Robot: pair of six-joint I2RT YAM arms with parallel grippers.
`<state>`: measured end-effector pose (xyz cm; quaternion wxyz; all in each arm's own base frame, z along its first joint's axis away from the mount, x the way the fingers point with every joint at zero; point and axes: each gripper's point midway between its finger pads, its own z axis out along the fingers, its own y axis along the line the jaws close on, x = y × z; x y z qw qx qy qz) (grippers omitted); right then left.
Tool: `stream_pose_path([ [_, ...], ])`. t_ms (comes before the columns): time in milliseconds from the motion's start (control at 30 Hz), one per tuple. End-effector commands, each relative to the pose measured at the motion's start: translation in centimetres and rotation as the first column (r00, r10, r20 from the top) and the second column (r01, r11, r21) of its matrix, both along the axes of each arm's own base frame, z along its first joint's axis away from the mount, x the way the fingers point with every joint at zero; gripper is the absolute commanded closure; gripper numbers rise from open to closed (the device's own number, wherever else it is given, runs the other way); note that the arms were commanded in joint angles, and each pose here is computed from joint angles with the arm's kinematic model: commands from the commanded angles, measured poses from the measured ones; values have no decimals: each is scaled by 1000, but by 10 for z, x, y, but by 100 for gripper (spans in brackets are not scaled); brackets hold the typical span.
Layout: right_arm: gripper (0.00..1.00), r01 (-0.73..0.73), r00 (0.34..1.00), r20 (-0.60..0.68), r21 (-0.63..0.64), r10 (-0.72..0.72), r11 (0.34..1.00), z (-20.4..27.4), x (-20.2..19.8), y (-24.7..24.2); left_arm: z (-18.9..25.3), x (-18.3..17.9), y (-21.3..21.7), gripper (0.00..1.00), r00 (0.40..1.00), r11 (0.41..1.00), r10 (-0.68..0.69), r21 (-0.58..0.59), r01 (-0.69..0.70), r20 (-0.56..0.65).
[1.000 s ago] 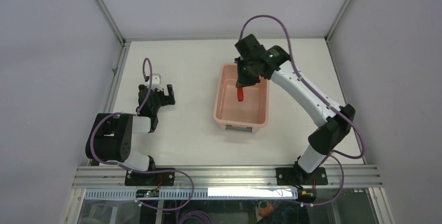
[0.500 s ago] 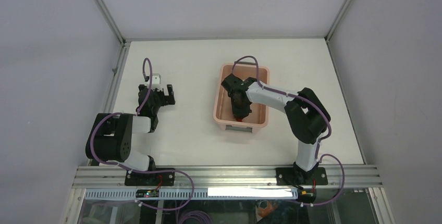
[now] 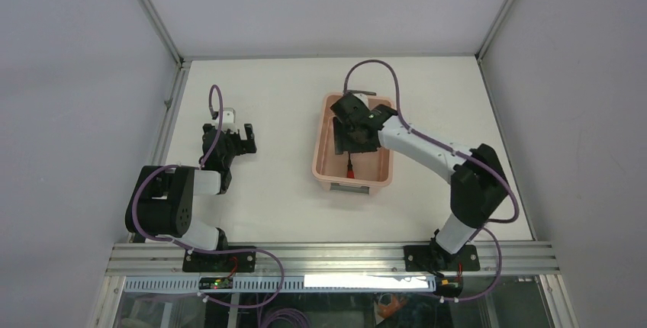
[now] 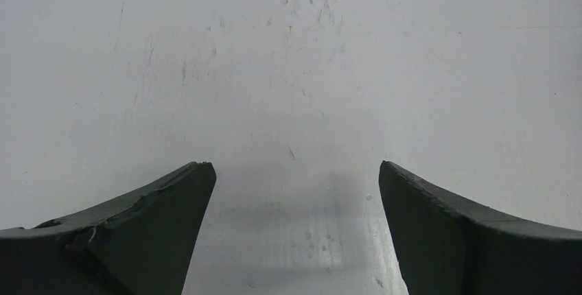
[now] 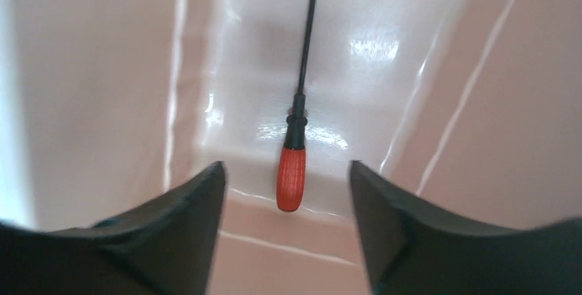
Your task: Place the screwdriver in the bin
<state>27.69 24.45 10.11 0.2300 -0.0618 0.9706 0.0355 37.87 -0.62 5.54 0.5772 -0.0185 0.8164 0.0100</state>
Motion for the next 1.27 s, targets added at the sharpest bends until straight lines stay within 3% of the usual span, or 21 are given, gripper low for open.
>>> stream_pose_path([
  [0, 25, -90, 972, 224, 77, 70, 993, 95, 13, 1, 24, 15, -5, 1, 996, 1000, 1, -23, 1, 91],
  [133, 1, -115, 916, 391, 46, 88, 992, 147, 17, -24, 24, 15, -5, 1, 996, 1000, 0, -23, 2, 91],
  [267, 1, -140, 849, 521, 55, 92, 989, 181, 14, -49, 24, 15, -5, 1, 996, 1000, 0, -24, 2, 90],
  [367, 2, -87, 793, 609, 115, -1, 990, 191, 11, -77, 24, 15, -5, 1, 996, 1000, -2, -23, 4, 90],
  [500, 1, 132, 713, 673, 146, -197, 980, 176, 3, -144, 24, 15, -5, 1, 996, 1000, 0, -23, 2, 91],
  [600, 1, 288, 652, 678, 190, -338, 939, 147, -10, -186, 24, 15, -5, 1, 996, 1000, 0, -23, 2, 91],
  [867, 1, 332, 617, 688, 215, -383, 919, 65, -34, -209, 25, 15, -4, 1, 996, 1000, 1, -23, 1, 92],
  [1000, 1, 375, 576, 699, 233, -423, 897, 63, -36, -219, 24, 15, -4, 1, 996, 1000, 1, -23, 1, 91],
  [1233, 1, 367, 579, 699, 236, -420, 900, 63, -37, -218, 24, 15, -4, 1, 996, 1000, 1, -23, 1, 92],
])
